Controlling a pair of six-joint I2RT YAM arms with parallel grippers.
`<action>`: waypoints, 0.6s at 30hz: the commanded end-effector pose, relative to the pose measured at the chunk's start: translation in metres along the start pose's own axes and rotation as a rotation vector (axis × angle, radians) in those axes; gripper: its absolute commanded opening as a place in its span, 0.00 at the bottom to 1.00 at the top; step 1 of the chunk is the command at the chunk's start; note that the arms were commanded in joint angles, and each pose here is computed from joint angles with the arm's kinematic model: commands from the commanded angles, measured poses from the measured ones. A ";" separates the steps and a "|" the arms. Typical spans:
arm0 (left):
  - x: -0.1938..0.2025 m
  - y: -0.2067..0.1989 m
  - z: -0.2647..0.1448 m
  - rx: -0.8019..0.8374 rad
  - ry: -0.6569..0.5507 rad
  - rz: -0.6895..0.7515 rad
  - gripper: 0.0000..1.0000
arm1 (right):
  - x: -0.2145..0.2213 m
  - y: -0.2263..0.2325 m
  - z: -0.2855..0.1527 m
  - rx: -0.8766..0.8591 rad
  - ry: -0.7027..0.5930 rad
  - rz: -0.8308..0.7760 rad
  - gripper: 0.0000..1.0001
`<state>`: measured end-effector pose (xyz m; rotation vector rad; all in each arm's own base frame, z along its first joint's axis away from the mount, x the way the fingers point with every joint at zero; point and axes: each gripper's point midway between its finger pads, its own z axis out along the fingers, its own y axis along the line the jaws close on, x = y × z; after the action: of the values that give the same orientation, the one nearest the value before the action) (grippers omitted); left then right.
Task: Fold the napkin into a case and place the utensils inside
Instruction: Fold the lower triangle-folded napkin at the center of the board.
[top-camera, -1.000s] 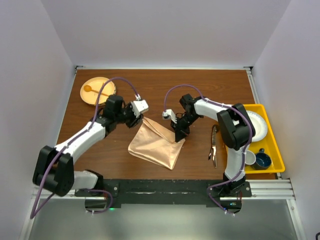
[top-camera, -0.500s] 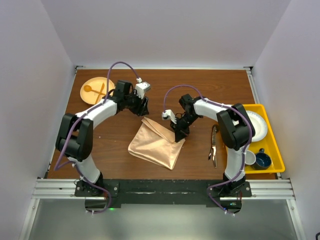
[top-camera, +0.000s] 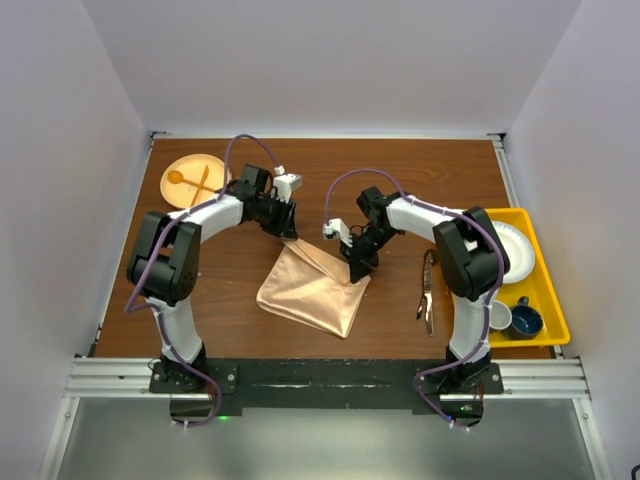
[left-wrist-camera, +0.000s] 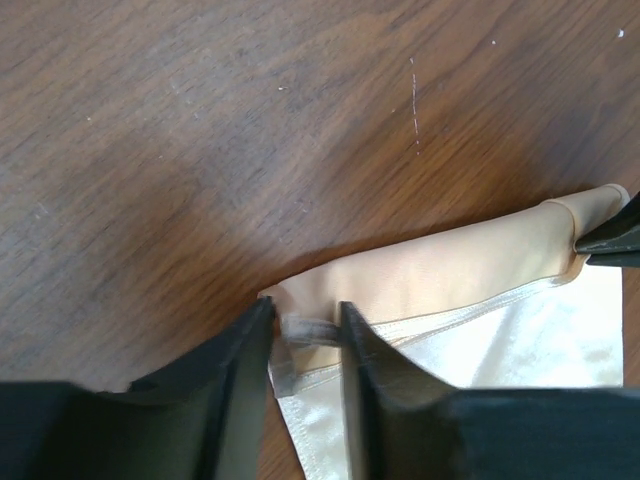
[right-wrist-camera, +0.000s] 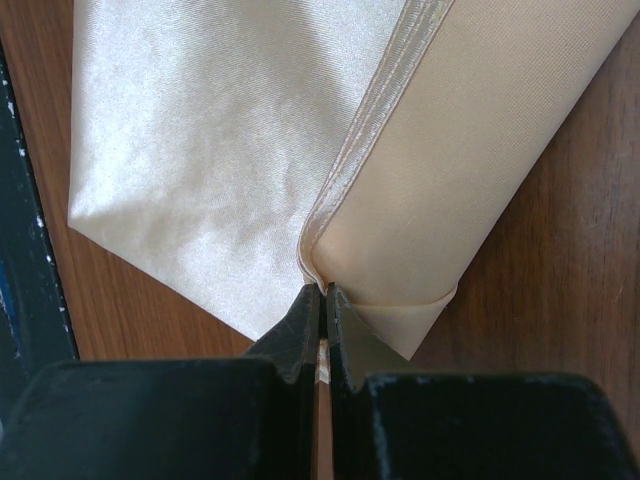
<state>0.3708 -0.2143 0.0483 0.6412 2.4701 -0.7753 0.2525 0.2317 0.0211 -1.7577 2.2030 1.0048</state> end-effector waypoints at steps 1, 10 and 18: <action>-0.021 -0.010 -0.010 0.033 -0.046 -0.012 0.27 | -0.009 -0.013 -0.009 0.060 0.010 -0.080 0.00; -0.010 -0.018 -0.030 0.023 -0.027 0.018 0.00 | -0.028 0.002 -0.030 0.052 -0.020 -0.094 0.00; 0.026 -0.021 -0.043 0.012 0.041 0.025 0.00 | -0.009 0.023 -0.031 0.006 0.022 -0.102 0.00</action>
<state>0.3434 -0.2057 0.0706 0.6588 2.4803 -0.7854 0.2574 0.2294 0.0439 -1.8068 2.1517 0.9594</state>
